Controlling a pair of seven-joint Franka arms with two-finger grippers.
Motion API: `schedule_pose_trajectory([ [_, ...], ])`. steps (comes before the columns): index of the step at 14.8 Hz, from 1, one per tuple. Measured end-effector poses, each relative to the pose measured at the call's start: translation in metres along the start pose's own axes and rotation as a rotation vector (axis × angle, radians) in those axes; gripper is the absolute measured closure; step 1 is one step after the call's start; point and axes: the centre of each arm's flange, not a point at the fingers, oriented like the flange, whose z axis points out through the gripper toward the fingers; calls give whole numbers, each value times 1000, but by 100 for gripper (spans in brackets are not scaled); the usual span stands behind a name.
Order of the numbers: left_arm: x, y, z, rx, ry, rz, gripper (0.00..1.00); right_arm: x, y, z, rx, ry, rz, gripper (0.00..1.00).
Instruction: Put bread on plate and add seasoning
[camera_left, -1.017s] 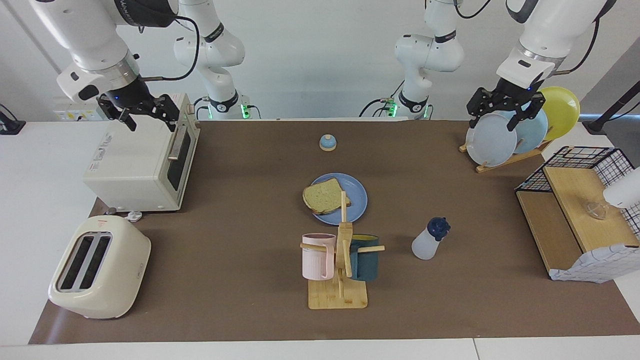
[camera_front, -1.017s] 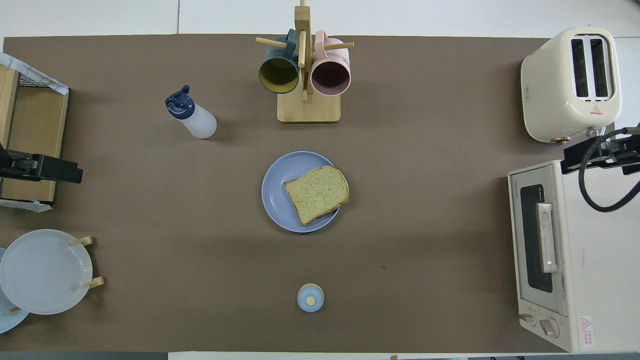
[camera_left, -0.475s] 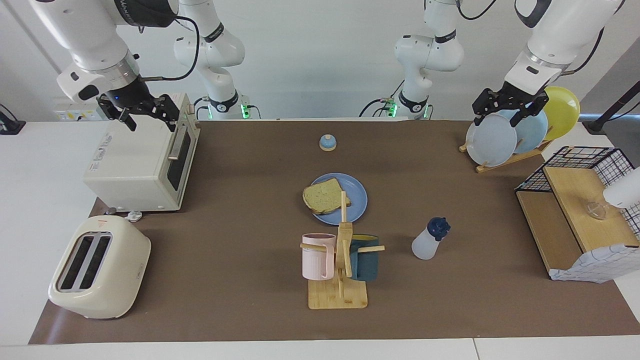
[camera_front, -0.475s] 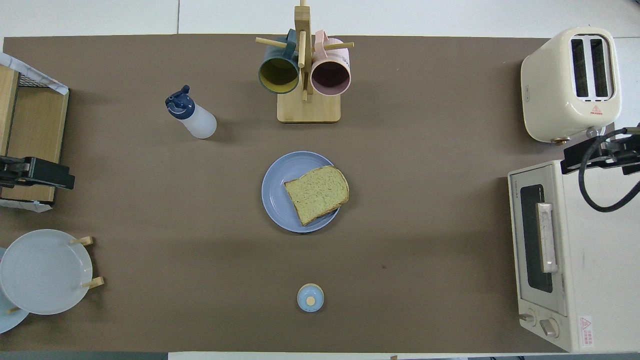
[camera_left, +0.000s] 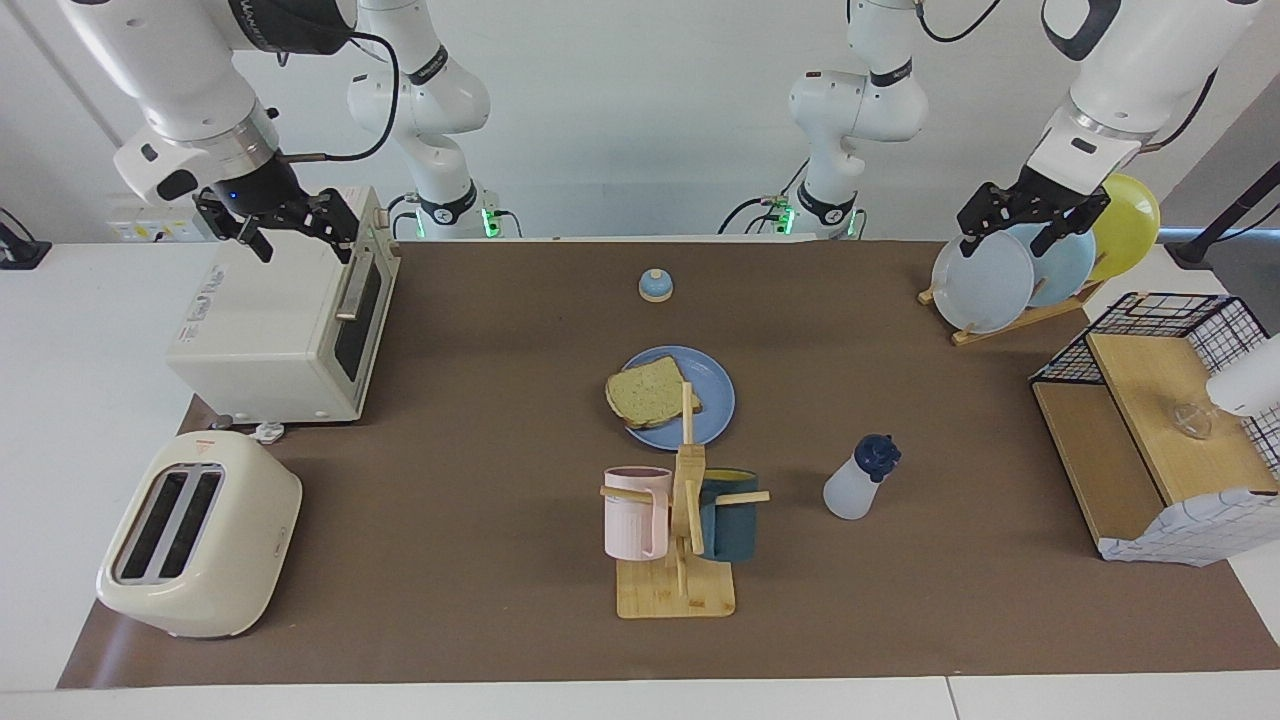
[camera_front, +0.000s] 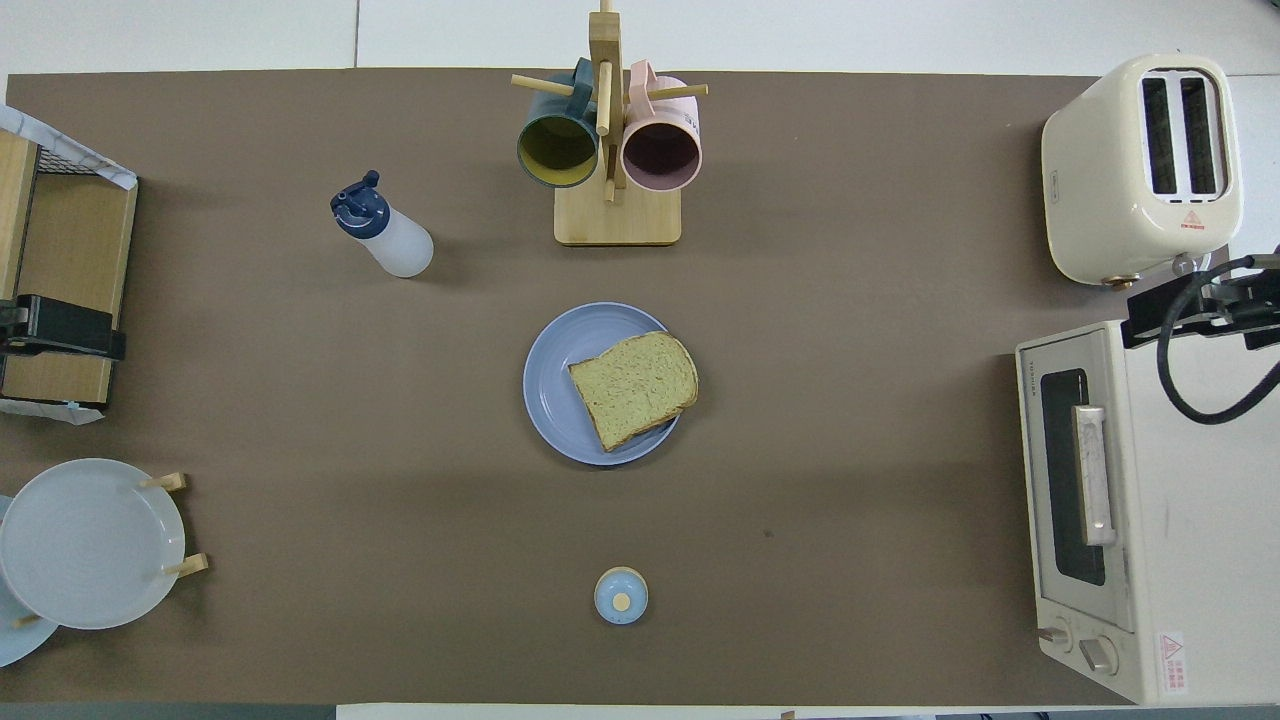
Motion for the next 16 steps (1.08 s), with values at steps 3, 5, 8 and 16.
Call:
schedule_pose_trajectory([
  [3, 14, -3, -1, 6, -6, -15, 0, 0, 0, 0, 0, 0, 0, 0],
  [5, 21, -8, -7, 4, 3, -21, 0, 0, 0, 0, 0, 0, 0, 0],
  [8, 21, -3, -6, 3, -15, -12, 0, 0, 0, 0, 0, 0, 0, 0],
  [16, 10, 9, 23, 8, -60, 9, 0, 0, 0, 0, 0, 0, 0, 0],
])
